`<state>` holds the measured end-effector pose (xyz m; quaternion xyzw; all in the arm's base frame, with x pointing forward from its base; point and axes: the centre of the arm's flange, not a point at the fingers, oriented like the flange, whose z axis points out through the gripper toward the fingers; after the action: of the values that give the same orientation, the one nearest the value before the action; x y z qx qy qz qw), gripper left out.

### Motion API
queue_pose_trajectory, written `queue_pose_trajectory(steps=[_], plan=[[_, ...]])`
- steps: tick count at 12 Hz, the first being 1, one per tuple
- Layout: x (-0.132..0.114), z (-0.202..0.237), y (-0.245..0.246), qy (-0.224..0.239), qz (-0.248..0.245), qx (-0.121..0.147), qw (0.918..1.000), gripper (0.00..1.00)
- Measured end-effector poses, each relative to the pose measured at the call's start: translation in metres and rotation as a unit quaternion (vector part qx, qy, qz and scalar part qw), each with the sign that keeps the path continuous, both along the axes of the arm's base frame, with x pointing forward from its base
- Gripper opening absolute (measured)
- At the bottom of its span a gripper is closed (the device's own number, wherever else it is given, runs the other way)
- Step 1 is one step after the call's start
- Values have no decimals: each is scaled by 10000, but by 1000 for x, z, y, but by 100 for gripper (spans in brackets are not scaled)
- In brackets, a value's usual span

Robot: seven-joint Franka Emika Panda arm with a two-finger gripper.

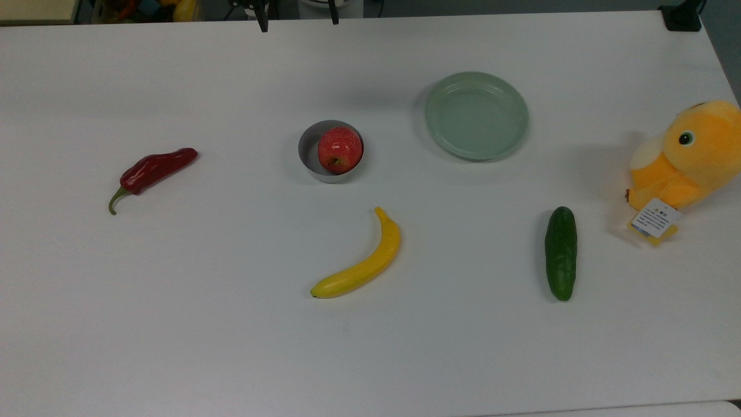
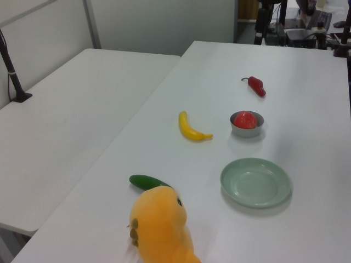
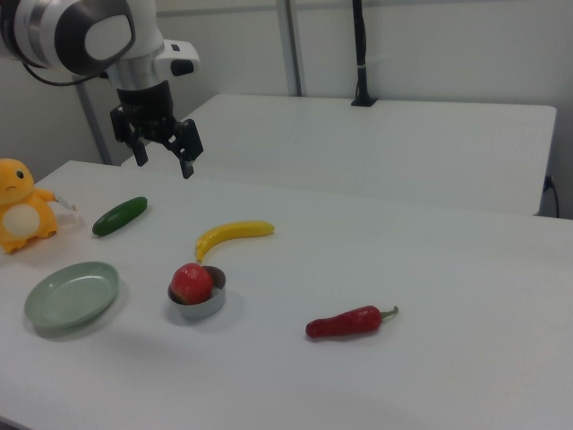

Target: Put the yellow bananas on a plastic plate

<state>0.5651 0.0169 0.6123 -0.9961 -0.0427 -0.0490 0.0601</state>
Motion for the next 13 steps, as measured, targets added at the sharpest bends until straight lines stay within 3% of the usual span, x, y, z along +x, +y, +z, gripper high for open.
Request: queue_pose_trajectory(steps=[13], plan=[[7, 1, -11, -318, -313, 25, 9990, 100]])
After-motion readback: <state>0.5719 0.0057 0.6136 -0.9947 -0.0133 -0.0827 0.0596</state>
